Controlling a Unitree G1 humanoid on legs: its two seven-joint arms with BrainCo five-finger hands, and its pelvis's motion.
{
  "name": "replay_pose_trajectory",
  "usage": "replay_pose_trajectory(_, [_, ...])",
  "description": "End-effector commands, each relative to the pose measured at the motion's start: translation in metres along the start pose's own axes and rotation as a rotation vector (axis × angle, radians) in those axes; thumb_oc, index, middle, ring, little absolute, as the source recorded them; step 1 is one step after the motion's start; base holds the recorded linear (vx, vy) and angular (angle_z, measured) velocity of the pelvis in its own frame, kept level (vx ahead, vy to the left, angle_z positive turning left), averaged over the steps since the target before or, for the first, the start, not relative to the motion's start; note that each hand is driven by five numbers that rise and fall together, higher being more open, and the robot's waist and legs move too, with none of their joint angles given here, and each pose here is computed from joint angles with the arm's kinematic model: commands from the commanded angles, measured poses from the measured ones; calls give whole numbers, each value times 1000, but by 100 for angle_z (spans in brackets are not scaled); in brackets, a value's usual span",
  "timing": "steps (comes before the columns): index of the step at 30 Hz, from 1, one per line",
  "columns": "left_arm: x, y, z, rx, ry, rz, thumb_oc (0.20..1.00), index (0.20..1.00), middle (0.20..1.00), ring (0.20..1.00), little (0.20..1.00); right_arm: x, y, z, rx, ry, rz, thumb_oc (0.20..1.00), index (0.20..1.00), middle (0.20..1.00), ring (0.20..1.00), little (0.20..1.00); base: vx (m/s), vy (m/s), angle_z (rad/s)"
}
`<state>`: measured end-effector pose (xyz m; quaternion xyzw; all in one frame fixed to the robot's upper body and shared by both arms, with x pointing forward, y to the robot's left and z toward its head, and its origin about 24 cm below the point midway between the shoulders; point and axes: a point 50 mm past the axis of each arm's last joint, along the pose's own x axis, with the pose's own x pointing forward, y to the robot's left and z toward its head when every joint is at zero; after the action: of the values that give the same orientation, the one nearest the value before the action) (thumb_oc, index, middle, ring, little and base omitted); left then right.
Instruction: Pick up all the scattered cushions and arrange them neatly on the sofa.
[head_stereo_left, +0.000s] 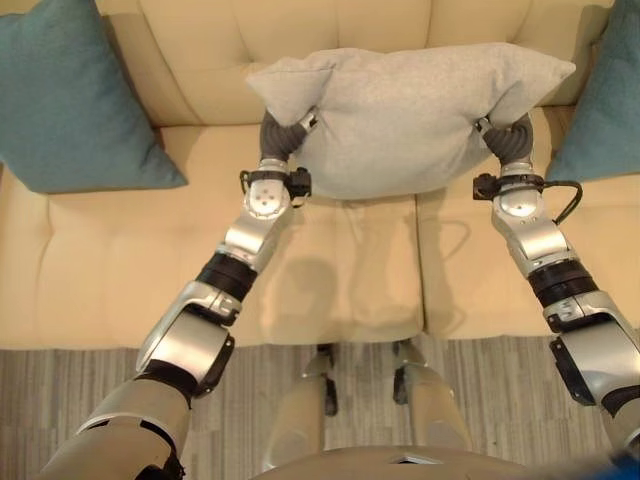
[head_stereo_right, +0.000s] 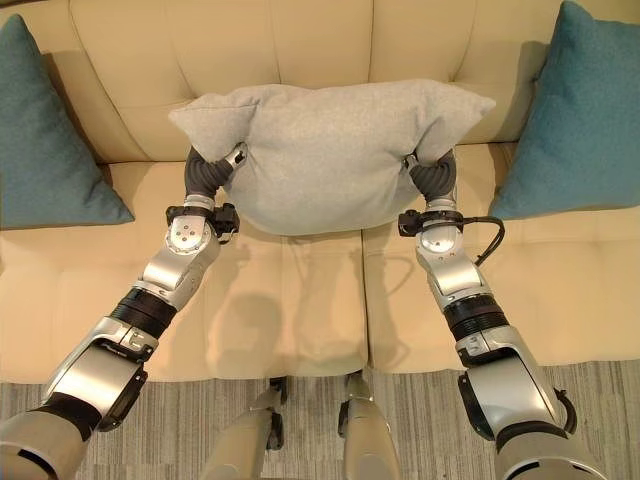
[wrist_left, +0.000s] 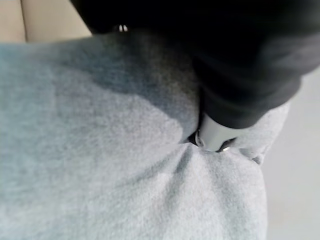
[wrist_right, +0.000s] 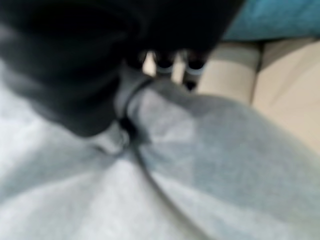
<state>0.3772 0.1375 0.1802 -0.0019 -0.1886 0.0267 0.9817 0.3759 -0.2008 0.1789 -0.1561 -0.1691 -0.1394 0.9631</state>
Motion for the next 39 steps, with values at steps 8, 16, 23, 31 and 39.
replay_pose_trajectory(8, [42,4,58,146,-196,-15,200,200,200,200,200,37,16,72,47,-205,14,200,200,200,200,200,-28,-5,-2])
replay_pose_trajectory(16, [78,17,112,296,-258,138,1000,1000,1000,1000,1000,78,-18,124,-269,-256,-143,1000,1000,1000,1000,1000,-28,6,5])
replay_pose_trajectory(23, [87,23,138,362,-290,184,1000,1000,1000,1000,1000,89,-42,139,-464,-242,-258,1000,1000,1000,1000,1000,-15,2,3])
replay_pose_trajectory(31, [89,58,148,435,-278,311,1000,1000,1000,1000,1000,90,-82,129,-528,-172,-410,1000,1000,1000,1000,1000,19,-3,2])
replay_pose_trajectory(39, [68,131,142,466,-265,419,1000,1000,1000,1000,1000,75,-148,102,-500,-111,-481,1000,1000,1000,1000,1000,46,-8,4])
